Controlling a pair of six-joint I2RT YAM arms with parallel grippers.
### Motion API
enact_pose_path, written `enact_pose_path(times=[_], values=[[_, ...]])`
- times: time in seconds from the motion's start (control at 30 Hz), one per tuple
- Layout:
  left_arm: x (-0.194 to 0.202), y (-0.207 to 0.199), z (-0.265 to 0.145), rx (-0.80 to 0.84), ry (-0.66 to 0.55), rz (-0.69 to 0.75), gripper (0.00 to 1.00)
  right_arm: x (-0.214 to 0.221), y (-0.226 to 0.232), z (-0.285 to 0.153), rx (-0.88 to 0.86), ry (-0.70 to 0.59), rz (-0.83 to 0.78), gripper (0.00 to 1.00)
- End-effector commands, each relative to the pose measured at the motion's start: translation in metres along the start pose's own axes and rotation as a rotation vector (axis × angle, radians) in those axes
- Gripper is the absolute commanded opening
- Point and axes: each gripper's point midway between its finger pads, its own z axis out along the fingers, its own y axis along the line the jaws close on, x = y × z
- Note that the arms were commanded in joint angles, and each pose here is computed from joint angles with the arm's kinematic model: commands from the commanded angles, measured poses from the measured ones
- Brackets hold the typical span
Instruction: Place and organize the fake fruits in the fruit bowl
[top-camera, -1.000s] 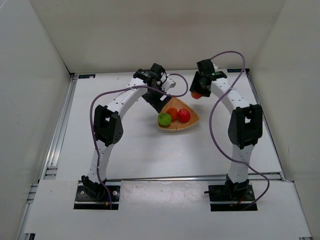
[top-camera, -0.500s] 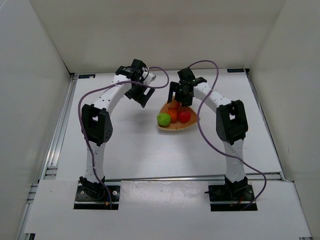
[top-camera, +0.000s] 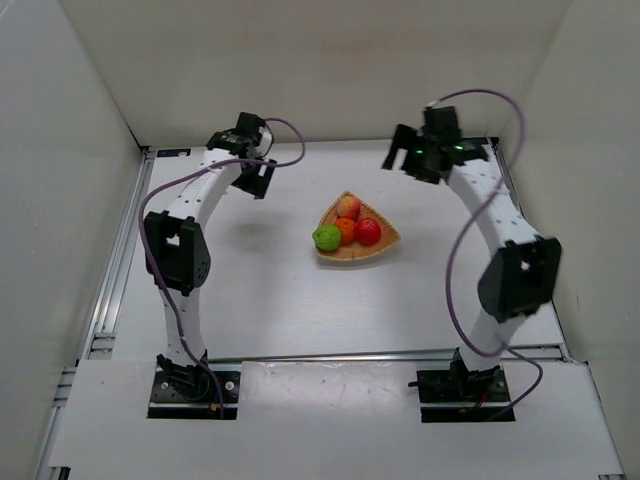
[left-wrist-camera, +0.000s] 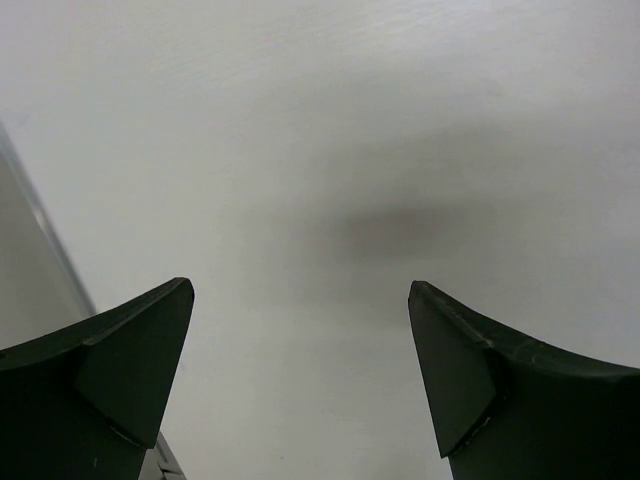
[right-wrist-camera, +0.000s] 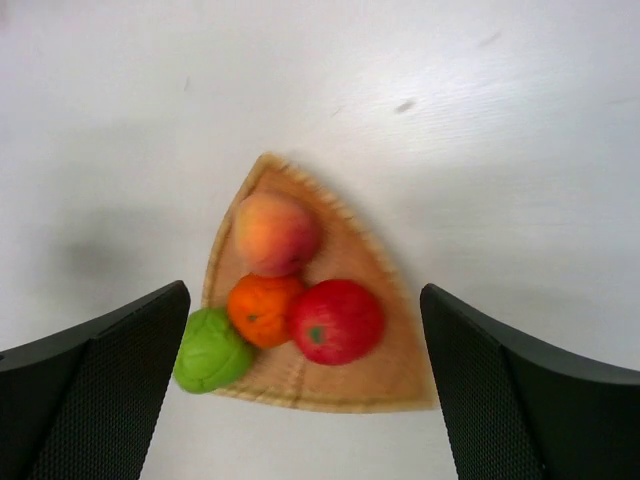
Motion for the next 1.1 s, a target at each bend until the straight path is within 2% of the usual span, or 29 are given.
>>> enact_pose_path(times=[0.0, 0.07, 0.1, 0.13, 0.17, 0.2, 0.23, 0.3, 0.4, 0.63, 1.07], values=[[0.003, 0.099, -0.042, -0.313, -0.101, -0.274, 0.99, -0.022, -0.093, -0.059, 0.167, -0.120, 0.089, 1.00], [0.031, 0.111, -0.032, -0.281, -0.064, -0.360, 0.99, -0.013, -0.146, -0.073, 0.256, -0.123, 0.175, 1.00], [0.037, 0.116, -0.041, -0.269, -0.082, -0.392, 0.99, 0.007, -0.164, -0.079, 0.289, -0.102, 0.205, 1.00], [0.044, 0.120, -0.039, -0.260, -0.087, -0.410, 0.99, 0.016, -0.179, -0.085, 0.316, -0.096, 0.232, 1.00], [0.070, 0.123, -0.028, -0.246, -0.038, -0.443, 0.99, 0.026, -0.192, -0.090, 0.340, -0.089, 0.257, 1.00], [0.079, 0.127, -0.027, -0.245, -0.032, -0.474, 0.99, 0.027, -0.210, -0.105, 0.371, -0.131, 0.305, 1.00], [0.087, 0.132, -0.032, -0.246, -0.042, -0.495, 0.99, 0.052, -0.223, -0.103, 0.399, -0.088, 0.333, 1.00], [0.114, 0.139, -0.025, -0.233, -0.003, -0.561, 0.98, 0.058, -0.239, -0.117, 0.425, -0.141, 0.367, 1.00], [0.133, 0.141, -0.024, -0.227, 0.017, -0.598, 0.96, 0.076, -0.249, -0.122, 0.444, -0.151, 0.390, 1.00], [0.123, 0.143, -0.034, -0.213, -0.025, -0.603, 0.96, 0.075, -0.243, -0.126, 0.422, -0.164, 0.386, 1.00], [0.126, 0.138, -0.031, -0.193, -0.016, -0.592, 0.96, 0.090, -0.242, -0.134, 0.432, -0.176, 0.384, 1.00]])
